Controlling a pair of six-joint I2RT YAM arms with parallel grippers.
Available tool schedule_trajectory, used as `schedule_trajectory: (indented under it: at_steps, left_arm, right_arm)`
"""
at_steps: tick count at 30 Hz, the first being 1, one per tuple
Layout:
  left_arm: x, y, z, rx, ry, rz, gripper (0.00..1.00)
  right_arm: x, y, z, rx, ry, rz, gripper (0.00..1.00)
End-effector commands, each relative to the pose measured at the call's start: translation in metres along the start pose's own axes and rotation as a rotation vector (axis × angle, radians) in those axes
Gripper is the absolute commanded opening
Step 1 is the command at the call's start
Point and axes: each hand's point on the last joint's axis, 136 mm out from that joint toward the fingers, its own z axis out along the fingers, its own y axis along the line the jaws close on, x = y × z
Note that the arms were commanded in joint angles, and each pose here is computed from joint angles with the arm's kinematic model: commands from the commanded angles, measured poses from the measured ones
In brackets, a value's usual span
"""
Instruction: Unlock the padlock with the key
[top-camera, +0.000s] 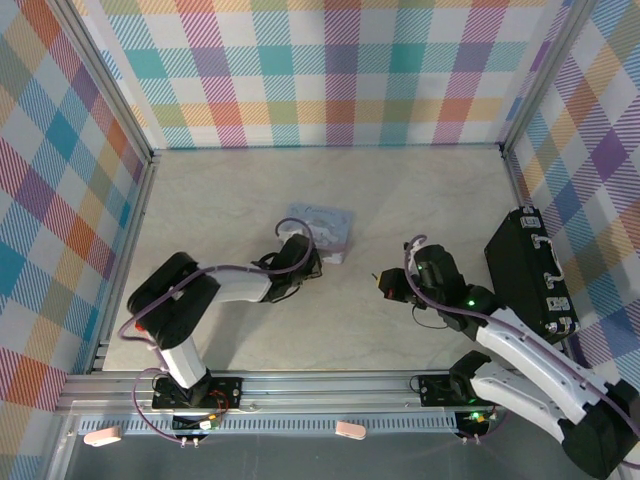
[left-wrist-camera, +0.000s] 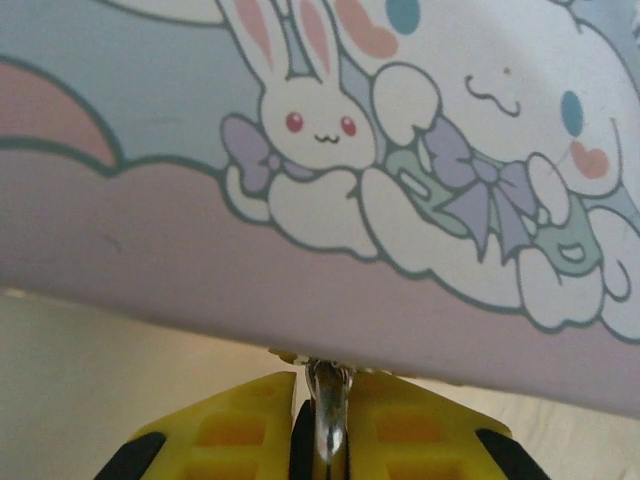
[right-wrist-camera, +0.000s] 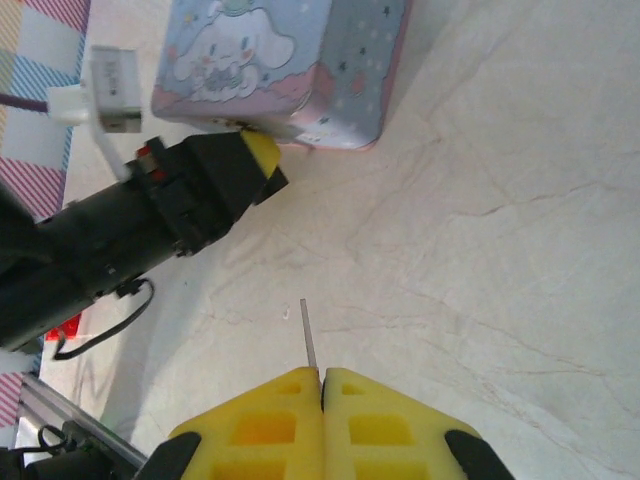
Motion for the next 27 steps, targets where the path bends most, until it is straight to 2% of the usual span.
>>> schedule_trajectory:
  at_steps: [1,6,13,21,27]
  left_arm:
    - [0.018,0.014,-0.024,-0.005,0.057,-0.034,0.03]
    - [0.042,0.010,-0.045,0.109,0.104,-0.049,0.07]
    - [0.054,-0.003,-0.054,0.176,0.109,-0.034,0.10]
    - [0.071,-0.003,-0.048,0.212,0.142,-0.045,0.19]
    - [0.077,0.002,-0.047,0.208,0.133,-0.050,0.22]
  right_arm:
    - [0.005,0.019,0.014,-0.070,0.022,-0.006,0.00]
    - [0.030,0.030,0.046,-0.067,0.113,-0.027,0.00]
    - [0.056,0.045,0.081,-0.061,0.211,-0.062,0.00]
    - [0.061,0.042,0.102,-0.014,0.240,-0.102,0.00]
    - [0.057,0.045,0.112,0.006,0.248,-0.155,0.00]
